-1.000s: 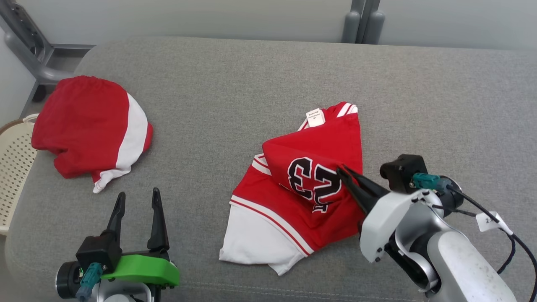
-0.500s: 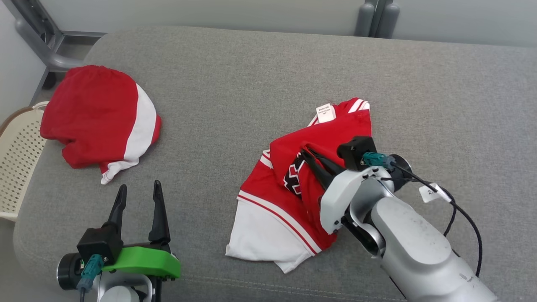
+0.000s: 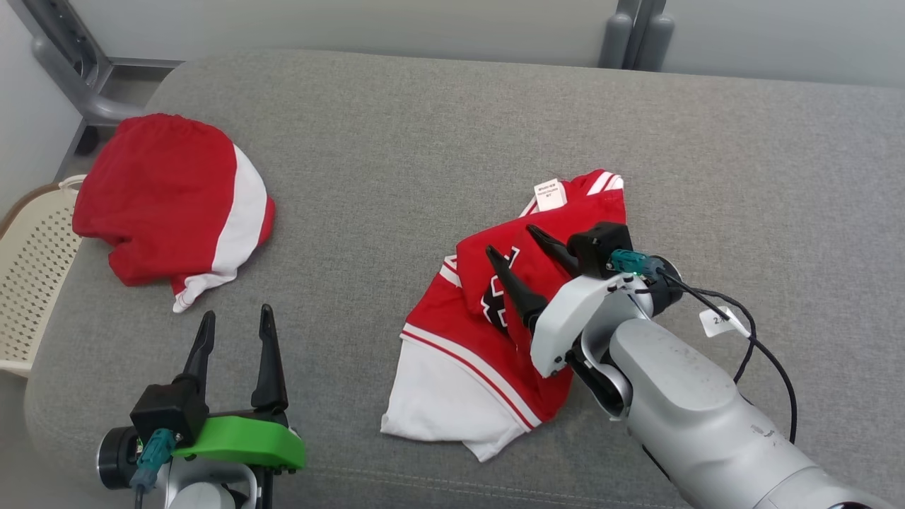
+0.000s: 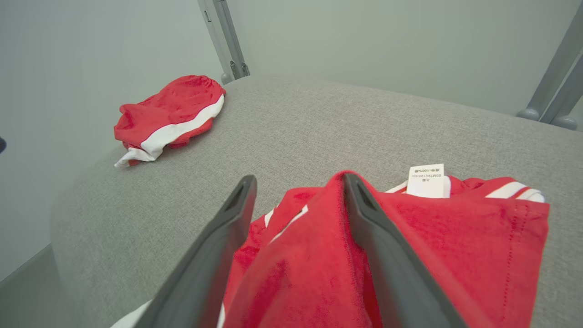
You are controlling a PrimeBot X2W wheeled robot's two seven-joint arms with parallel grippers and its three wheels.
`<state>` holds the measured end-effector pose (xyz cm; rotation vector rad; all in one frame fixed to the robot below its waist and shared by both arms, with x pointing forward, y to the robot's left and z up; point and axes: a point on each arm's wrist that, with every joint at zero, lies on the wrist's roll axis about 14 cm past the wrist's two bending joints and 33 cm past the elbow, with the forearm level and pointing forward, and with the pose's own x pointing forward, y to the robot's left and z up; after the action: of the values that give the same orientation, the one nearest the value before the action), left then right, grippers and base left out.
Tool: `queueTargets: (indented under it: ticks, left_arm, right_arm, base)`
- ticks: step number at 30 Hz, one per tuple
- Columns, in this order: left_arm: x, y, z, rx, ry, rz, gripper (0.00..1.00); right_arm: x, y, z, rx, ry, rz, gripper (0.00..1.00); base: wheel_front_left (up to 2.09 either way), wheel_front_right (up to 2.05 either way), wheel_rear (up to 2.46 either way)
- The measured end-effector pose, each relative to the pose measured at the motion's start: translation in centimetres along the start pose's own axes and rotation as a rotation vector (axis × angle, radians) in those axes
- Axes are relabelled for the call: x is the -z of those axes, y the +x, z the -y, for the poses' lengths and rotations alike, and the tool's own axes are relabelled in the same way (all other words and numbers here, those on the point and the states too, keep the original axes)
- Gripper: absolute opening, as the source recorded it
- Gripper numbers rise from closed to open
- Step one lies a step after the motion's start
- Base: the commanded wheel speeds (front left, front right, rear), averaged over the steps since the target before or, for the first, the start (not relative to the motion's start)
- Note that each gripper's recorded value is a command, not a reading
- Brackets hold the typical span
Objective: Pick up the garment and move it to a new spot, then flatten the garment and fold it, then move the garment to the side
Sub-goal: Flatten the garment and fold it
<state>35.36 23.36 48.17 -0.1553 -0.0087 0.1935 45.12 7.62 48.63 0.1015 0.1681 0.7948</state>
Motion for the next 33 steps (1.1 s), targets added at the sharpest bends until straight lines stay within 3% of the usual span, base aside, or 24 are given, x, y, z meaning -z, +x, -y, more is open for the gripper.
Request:
queueTargets:
  ticks: [6, 19, 27, 33]
  left_arm:
    - [-0.1, 0.2, 0.5, 0.015, -0.004, 0.005, 1.0]
    - [0.2, 0.1, 1.1, 0.035, -0.002, -0.003, 1.0]
    - [0.4, 0.1, 1.3, 0.041, -0.002, -0.01, 1.0]
    - [0.7, 0.2, 1.4, 0.041, -0.005, -0.016, 1.0]
  right_arm:
    - [-2.3, -0.7, 1.1, 0.03, 0.076, 0.098, 1.0]
    - [-2.5, -7.3, 12.1, 0.312, 0.079, 0.132, 1.0]
    - [1.6, -8.6, 11.5, 0.323, 0.21, -0.014, 1.0]
    - [2.7, -8.7, 10.7, 0.309, 0.275, -0.058, 1.0]
  base:
    - [0.0, 0.0, 0.0]
    - [0.0, 0.0, 0.0]
    - [0.0, 0.0, 0.0]
    - [0.0, 0.0, 0.0]
